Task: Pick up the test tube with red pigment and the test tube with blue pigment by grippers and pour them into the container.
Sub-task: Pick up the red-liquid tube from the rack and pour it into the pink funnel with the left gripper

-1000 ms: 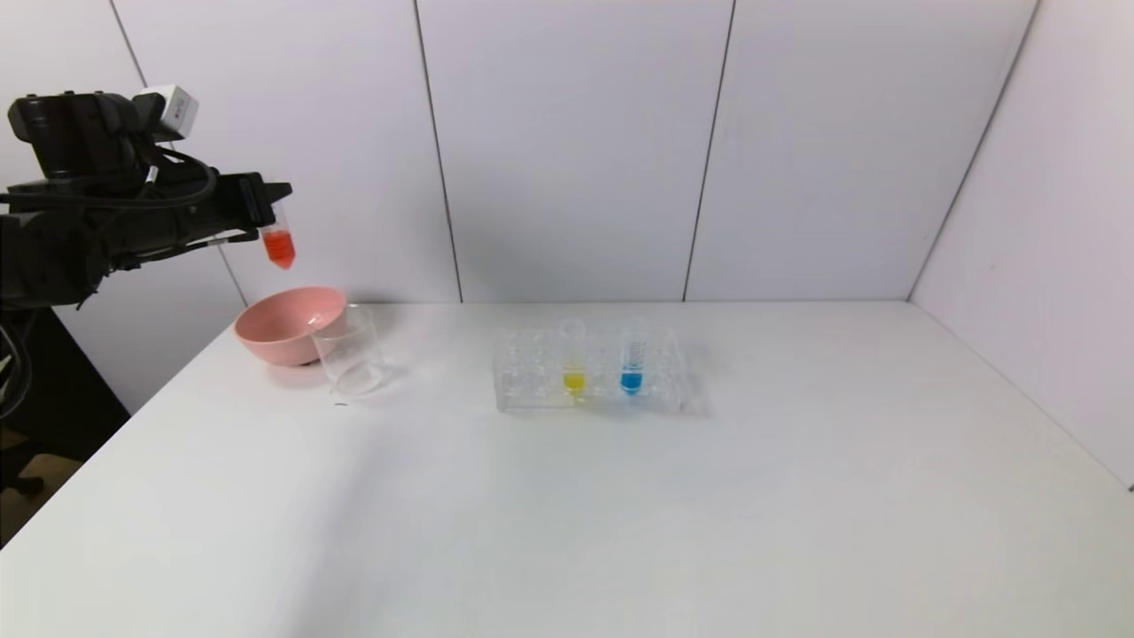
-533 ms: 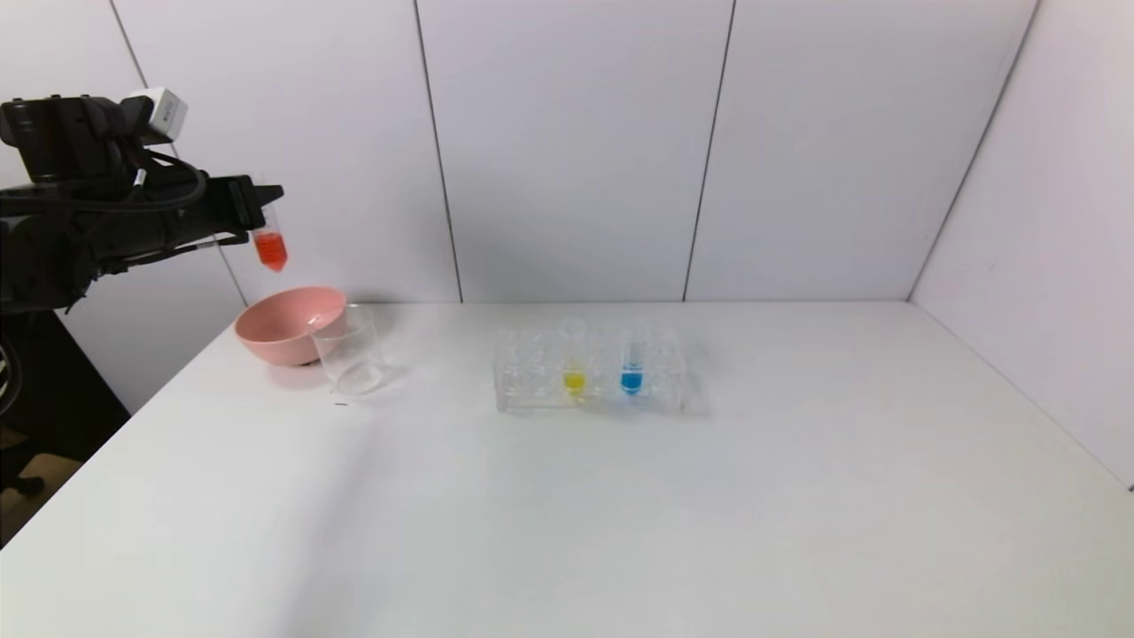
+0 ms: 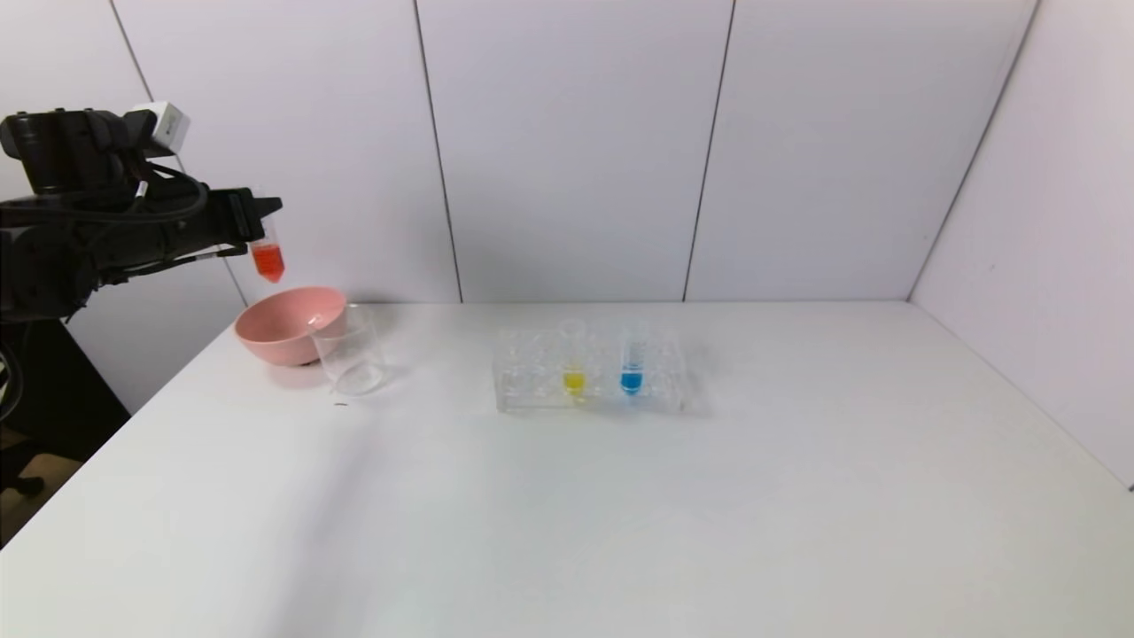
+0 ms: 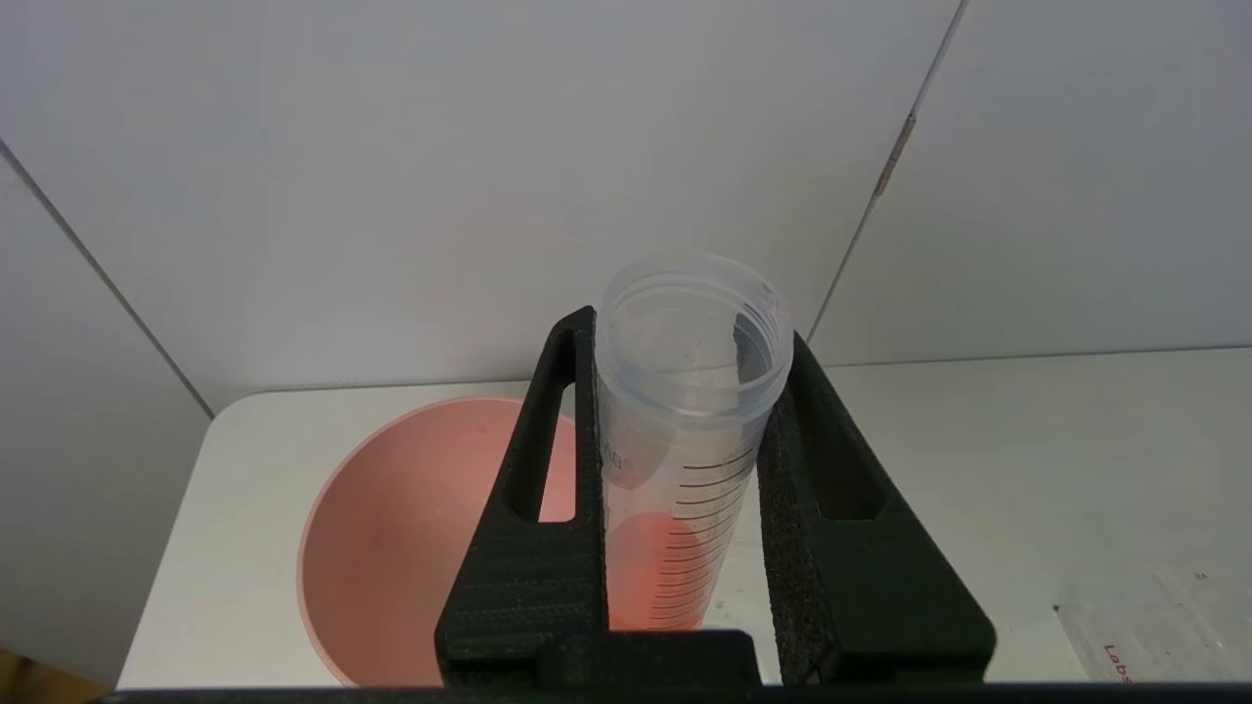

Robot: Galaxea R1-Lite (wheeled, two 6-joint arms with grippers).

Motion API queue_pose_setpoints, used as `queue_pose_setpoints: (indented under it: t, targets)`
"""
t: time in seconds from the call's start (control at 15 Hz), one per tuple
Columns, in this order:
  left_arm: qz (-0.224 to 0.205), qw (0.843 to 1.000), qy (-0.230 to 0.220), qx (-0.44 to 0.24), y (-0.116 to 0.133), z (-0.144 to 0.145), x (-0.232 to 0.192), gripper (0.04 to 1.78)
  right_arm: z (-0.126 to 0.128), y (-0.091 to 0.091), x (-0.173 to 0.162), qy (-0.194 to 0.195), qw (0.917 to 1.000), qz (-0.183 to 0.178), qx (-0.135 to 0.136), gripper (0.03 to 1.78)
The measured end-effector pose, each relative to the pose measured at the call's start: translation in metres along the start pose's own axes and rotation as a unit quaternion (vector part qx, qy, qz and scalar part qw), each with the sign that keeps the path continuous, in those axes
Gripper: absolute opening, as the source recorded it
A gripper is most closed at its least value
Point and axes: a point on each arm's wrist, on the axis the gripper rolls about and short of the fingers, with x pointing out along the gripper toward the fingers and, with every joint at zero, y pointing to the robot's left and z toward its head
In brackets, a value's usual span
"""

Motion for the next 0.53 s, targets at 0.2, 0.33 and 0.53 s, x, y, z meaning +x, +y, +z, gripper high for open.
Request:
queue_pose_setpoints:
  t: [0.2, 0.33, 0.53]
  targets:
    - [0.01, 1.0, -0.011, 0.011, 0.008, -0.003, 0.001, 0.46, 0.0, 0.0, 0.0, 0.0, 1.0, 0.0, 0.0, 1.77]
    - [0.016, 1.0, -0.005, 0.019, 0.011, -0.008, 0.002, 0.46, 0.0, 0.0, 0.0, 0.0, 1.0, 0.0, 0.0, 1.77]
    - [0.018, 1.0, 0.007, 0.015, 0.012, -0.017, 0.004, 0.46, 0.0, 0.0, 0.0, 0.0, 1.0, 0.0, 0.0, 1.77]
